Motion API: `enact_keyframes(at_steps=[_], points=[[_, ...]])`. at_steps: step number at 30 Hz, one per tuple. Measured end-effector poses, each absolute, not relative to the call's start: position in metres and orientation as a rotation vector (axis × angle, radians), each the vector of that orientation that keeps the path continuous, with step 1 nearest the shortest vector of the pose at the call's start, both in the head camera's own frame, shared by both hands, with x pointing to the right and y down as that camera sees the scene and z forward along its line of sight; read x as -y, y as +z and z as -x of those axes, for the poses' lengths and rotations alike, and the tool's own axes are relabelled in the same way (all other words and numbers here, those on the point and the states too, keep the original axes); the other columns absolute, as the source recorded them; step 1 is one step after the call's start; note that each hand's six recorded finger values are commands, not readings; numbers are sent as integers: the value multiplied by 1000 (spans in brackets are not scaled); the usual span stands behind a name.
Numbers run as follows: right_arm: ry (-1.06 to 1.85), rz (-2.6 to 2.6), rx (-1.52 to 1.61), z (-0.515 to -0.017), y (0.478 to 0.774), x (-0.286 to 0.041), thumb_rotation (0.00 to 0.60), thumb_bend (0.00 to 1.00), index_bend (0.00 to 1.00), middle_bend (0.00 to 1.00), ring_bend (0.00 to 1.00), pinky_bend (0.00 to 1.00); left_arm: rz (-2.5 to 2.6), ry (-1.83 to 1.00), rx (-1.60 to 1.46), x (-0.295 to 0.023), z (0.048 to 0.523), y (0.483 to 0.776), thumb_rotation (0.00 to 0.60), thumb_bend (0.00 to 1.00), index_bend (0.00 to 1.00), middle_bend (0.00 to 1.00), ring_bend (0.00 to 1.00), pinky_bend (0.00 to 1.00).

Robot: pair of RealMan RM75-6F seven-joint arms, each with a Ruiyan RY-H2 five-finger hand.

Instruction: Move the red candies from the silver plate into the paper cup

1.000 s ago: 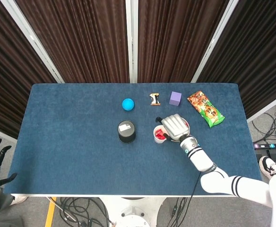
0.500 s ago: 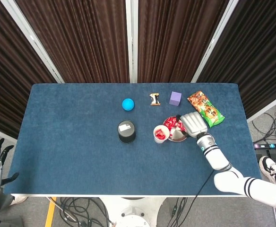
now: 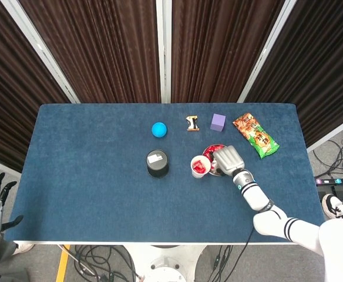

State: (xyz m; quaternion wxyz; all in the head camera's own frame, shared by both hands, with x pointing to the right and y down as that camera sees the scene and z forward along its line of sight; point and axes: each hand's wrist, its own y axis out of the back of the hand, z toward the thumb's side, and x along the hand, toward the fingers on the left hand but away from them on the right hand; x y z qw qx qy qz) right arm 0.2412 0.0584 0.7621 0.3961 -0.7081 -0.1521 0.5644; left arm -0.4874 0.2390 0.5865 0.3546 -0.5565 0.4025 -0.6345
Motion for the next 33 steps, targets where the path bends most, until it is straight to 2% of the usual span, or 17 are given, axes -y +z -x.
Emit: enact_keyframes(at_steps=[13,17,21,28,33], points=[[1416,1812,391,-232,782,-56,600,224,440,880,926,1000,1436,-1644,-1039,-238,488,586,600,0,241,89,68,60],[1423,1812,382,-231,787,-55,600,236,484,881,927,1000,1435,-1648,-1039,-239,489,586,600,0,241,89,68,60],[1423,1815,396,-231,788,-54,600,315,567,892,934,1000,1432,-1647,-1041,-239,490,585,600,0,241,89,68,60],[1400,1802,468,-243,771,-45,600,327,588,894,935,1000,1433,-1640,-1036,-236,489,585,600,0,241,89,69,60],[1351,1777,549,-256,739,-32,600,327,592,894,935,1000,1433,-1628,-1033,-234,487,584,600,0,241,90,68,60]])
